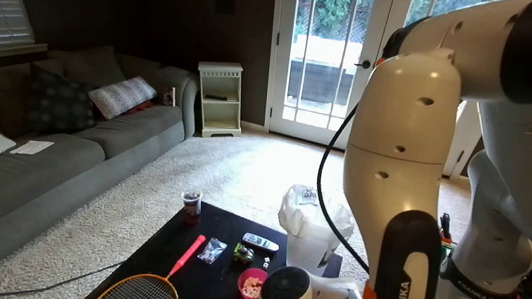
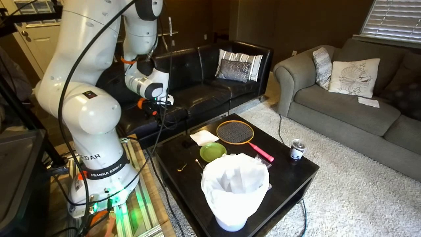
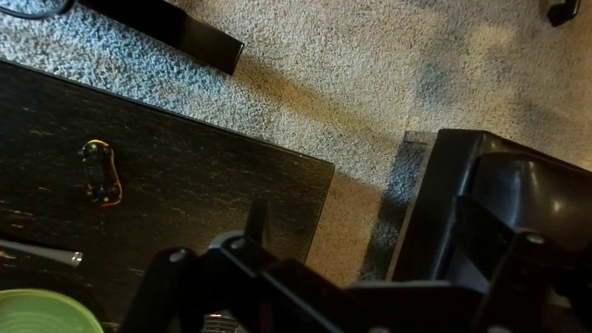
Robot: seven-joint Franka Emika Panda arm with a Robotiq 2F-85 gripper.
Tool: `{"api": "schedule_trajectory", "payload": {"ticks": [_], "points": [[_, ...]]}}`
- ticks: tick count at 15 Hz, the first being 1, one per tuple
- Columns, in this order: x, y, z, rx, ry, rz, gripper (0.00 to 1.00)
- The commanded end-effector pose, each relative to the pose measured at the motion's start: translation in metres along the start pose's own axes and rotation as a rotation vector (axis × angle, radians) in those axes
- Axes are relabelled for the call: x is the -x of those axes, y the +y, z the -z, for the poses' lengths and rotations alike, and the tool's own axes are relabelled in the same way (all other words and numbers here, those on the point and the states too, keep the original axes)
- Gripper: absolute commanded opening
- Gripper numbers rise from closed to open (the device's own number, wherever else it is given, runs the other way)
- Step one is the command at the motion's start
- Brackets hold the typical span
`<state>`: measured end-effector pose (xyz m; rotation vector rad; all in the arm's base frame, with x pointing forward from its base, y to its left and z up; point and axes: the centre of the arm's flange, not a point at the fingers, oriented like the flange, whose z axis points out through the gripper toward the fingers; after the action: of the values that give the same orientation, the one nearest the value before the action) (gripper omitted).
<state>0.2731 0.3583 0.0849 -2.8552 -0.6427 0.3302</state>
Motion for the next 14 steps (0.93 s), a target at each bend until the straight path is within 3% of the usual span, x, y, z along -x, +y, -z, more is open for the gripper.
{"api": "schedule_trajectory", "payload": {"ticks": [1,6,7,14], "points": [[-0.034,0.011,-0.061,-0.009,0.042,0.069,1.0],[-0.066,0.031,-0.118,0.044,0.108,0.127,1.0],[-0.042,0.036,-0.089,0.048,0.087,0.103,1.0],[-0.061,0.045,-0.116,0.067,0.084,0.099,1.0]]}}
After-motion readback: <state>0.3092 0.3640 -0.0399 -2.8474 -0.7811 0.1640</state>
